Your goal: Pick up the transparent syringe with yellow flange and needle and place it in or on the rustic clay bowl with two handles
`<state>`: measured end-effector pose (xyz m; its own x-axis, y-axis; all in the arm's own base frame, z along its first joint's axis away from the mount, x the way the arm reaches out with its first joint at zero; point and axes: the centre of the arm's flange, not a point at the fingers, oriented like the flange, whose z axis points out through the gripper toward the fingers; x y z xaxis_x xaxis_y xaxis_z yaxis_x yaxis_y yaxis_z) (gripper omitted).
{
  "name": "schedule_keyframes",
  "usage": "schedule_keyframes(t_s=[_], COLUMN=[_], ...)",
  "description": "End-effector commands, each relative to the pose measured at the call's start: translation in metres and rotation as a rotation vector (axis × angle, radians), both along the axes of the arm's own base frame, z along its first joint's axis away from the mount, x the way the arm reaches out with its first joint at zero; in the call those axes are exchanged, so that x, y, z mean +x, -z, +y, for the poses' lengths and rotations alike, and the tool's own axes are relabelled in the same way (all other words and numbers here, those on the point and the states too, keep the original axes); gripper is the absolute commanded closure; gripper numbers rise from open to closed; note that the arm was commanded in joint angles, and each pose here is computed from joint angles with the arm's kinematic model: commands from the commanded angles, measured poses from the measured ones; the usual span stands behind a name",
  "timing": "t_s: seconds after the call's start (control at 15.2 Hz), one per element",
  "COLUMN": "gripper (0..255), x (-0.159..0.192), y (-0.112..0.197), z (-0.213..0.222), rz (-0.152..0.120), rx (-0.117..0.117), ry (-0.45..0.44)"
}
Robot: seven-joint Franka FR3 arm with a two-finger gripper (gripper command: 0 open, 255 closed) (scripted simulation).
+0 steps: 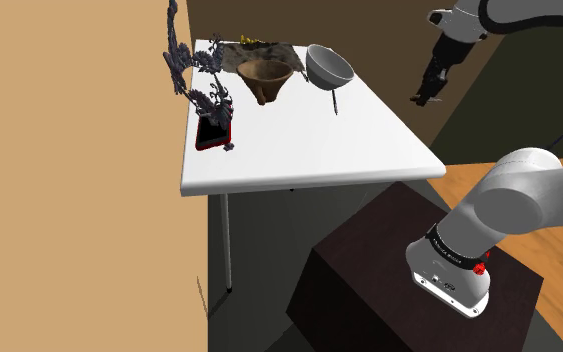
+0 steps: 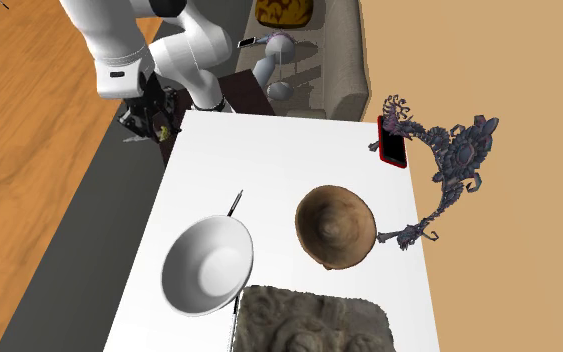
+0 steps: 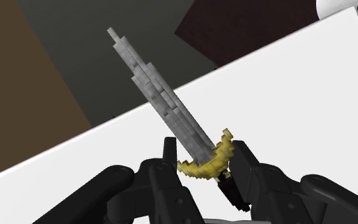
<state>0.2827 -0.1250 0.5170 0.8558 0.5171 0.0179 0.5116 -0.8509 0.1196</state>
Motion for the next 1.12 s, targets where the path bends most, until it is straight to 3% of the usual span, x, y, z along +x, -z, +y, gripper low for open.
schedule_keyframes(t_s=[0.0, 0.92, 1.06], gripper=[255, 255, 255], x=[0.001, 0.001, 0.021], y=[-0.011, -0.082, -0.083], z=[-0.001, -0.001, 0.016], rz=[0.001, 0.001, 0.001], rx=[0.0, 0.0, 0.0], ry=[0.0, 0.0, 0.0])
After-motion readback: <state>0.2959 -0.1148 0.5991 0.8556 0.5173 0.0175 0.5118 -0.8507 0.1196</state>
